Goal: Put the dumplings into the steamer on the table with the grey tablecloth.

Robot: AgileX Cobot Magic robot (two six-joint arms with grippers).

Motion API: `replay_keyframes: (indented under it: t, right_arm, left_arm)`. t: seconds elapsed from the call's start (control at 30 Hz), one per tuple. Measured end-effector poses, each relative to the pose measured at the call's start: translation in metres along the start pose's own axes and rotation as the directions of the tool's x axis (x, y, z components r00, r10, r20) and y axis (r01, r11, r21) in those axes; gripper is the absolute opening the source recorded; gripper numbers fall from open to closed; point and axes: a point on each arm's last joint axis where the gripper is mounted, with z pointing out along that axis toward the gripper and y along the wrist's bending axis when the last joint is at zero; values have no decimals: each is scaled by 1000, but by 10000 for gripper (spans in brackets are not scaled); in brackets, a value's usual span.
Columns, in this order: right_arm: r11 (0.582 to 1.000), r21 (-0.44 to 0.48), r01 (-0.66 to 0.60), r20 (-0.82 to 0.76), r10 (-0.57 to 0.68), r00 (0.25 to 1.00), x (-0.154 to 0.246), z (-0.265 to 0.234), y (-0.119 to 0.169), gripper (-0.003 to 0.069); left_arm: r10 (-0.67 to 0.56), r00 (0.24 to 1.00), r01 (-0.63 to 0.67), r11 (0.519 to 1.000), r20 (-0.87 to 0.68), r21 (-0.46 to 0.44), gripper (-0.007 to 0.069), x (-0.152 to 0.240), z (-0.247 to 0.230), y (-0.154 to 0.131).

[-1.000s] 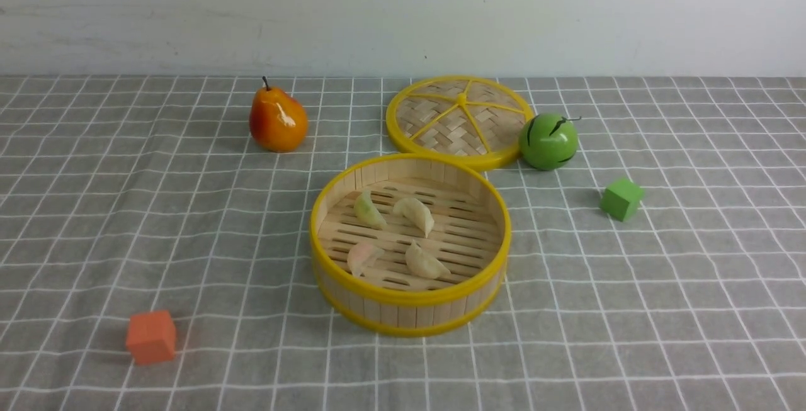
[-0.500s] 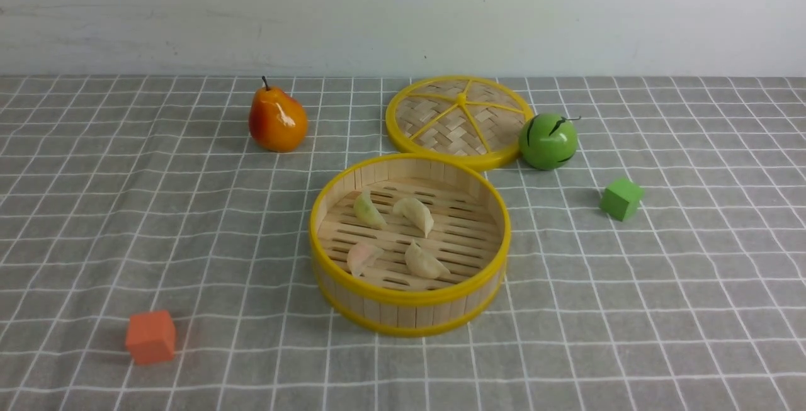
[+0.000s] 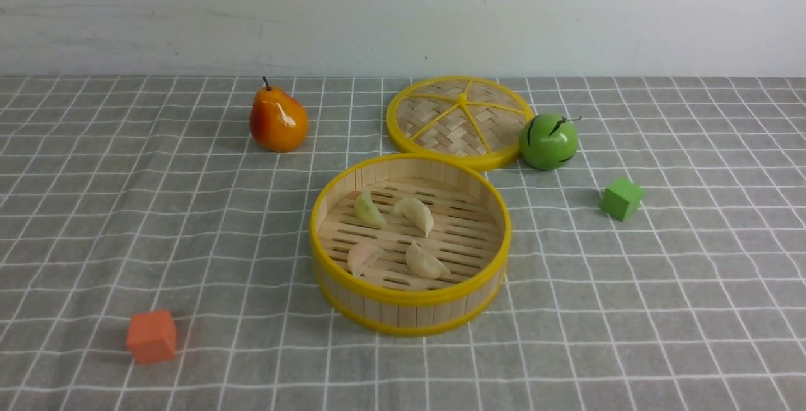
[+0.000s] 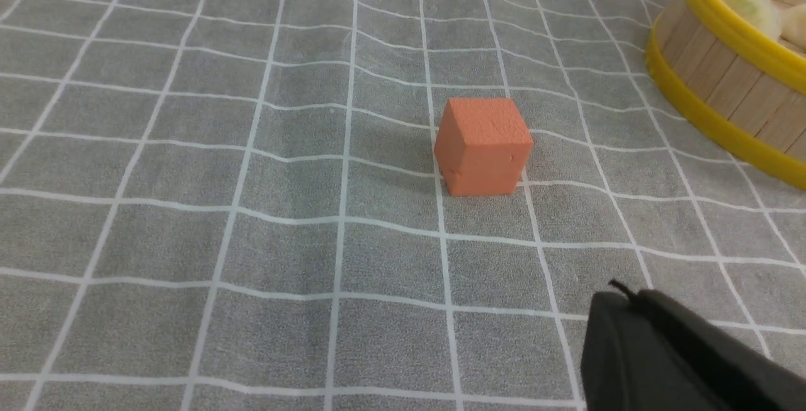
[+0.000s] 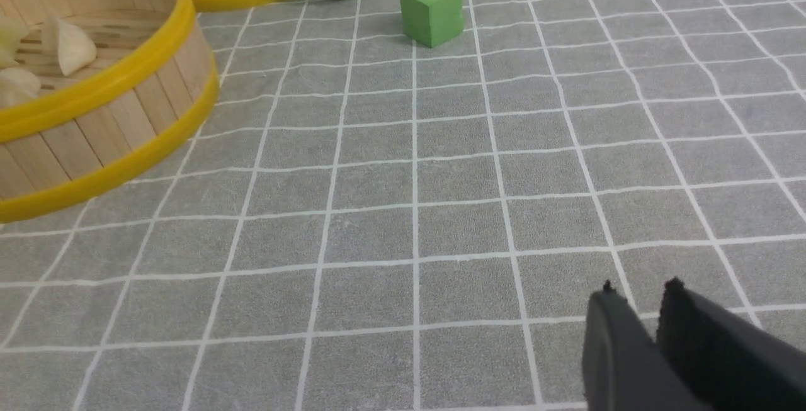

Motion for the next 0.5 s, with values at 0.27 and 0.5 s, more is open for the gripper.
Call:
replay_keyframes:
  t: [0.27, 0.5]
  right_arm:
    - [1000, 0, 0, 0, 0, 1000, 0, 0, 0, 118]
    - [1000, 0, 0, 0, 0, 1000, 0, 0, 0, 128]
  left_arm:
    - [0, 1000, 0, 1000, 0, 0, -14, 0, 0, 0]
    - [0, 1000, 0, 1000, 0, 0, -12, 0, 0, 0]
